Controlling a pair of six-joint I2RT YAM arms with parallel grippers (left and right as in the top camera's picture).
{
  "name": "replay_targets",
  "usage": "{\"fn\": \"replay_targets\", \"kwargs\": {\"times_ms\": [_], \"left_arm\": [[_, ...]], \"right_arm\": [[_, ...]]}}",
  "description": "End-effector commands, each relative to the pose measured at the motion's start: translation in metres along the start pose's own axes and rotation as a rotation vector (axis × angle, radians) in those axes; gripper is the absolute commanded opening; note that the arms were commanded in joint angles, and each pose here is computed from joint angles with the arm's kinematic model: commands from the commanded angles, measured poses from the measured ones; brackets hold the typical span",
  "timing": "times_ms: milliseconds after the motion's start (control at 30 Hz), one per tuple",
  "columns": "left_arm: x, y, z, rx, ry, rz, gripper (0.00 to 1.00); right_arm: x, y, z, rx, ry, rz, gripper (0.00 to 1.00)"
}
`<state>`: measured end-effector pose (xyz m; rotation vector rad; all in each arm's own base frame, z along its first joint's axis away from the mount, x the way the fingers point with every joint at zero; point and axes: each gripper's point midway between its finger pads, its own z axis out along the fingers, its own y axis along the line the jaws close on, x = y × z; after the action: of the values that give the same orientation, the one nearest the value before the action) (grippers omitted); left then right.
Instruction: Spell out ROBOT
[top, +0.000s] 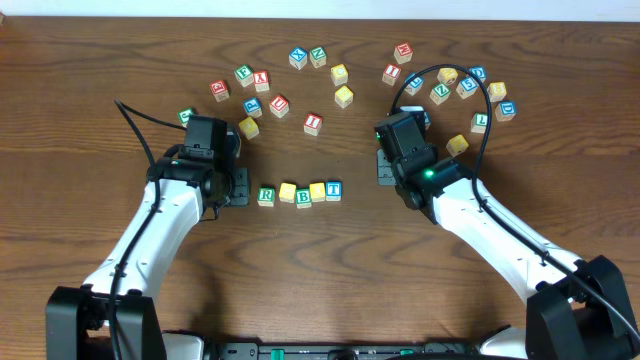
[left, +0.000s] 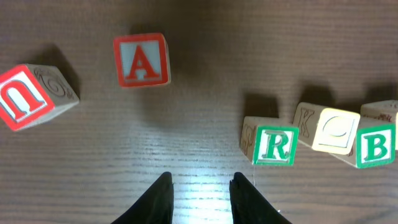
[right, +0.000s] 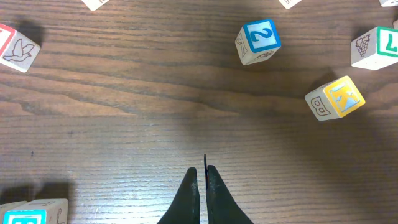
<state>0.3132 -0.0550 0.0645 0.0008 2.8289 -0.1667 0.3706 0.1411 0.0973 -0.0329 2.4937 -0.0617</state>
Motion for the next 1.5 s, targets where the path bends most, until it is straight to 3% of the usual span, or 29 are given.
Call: {"fn": "replay_targets", "kwargs": {"times_ms": [0, 267, 567, 933, 1467], "left_arm": [[0.003, 0.002, 0.009, -0.01, 0.017, 0.002, 0.3], [-0.016, -0.029, 0.023, 0.17, -0.034, 0.012, 0.3], [-0.034, -0.046, 0.017, 0.24, -0.099, 0.097, 0.3], [-0.03, -0.078, 0.018, 0.272, -0.101, 0.193, 0.29], [-0.038, -0.081, 0.044, 0.254, -0.074, 0.225, 0.25]], "right_arm": [[-0.013, -0.002, -0.008, -0.001, -0.033, 0.005, 0.01], [-0.012, -0.002, -0.008, -0.001, -0.032, 0.008, 0.01], [-0.012, -0.002, -0.008, -0.001, -0.032, 0.012, 0.01], [-0.012, 0.0, -0.008, -0.011, -0.029, 0.023, 0.01], [-0.011, 0.003, -0.008, -0.029, -0.021, 0.022, 0.01]]}}
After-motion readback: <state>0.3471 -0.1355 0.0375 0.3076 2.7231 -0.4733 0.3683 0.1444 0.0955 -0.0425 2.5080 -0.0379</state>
